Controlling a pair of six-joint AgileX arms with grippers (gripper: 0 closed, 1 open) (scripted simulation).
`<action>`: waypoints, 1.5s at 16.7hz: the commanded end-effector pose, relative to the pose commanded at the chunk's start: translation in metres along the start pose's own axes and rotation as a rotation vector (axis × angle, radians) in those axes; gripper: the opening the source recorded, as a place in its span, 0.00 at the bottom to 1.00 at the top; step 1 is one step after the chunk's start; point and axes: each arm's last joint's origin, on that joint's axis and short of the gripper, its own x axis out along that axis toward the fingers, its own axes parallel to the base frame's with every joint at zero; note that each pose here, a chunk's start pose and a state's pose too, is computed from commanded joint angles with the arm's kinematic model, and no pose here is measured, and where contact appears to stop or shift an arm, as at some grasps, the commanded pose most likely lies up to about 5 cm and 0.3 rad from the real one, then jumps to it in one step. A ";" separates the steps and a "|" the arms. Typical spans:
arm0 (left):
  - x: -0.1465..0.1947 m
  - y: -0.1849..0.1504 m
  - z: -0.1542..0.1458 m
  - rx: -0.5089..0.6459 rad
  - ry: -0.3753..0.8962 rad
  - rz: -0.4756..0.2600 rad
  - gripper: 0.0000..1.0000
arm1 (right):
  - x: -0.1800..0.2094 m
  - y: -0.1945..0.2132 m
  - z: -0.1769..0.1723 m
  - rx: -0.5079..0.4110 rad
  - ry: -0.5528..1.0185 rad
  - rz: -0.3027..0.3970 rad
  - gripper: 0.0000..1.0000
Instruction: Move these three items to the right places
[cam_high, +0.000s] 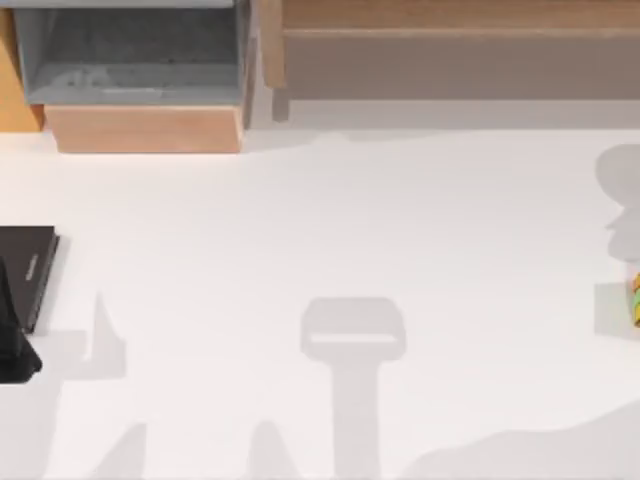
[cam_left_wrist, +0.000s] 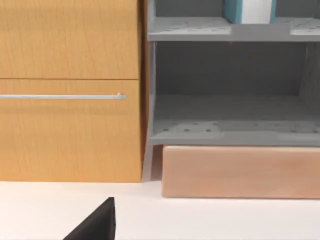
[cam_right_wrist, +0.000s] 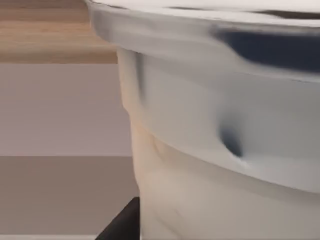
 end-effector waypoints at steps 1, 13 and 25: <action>0.000 0.000 0.000 0.000 0.000 0.000 1.00 | 0.000 0.000 0.000 0.000 0.000 0.000 0.60; 0.000 0.000 0.000 0.000 0.000 0.000 1.00 | 0.000 0.000 0.000 0.000 0.000 0.000 1.00; 0.000 0.000 0.000 0.000 0.000 0.000 1.00 | -0.030 0.000 0.000 0.000 0.000 0.001 1.00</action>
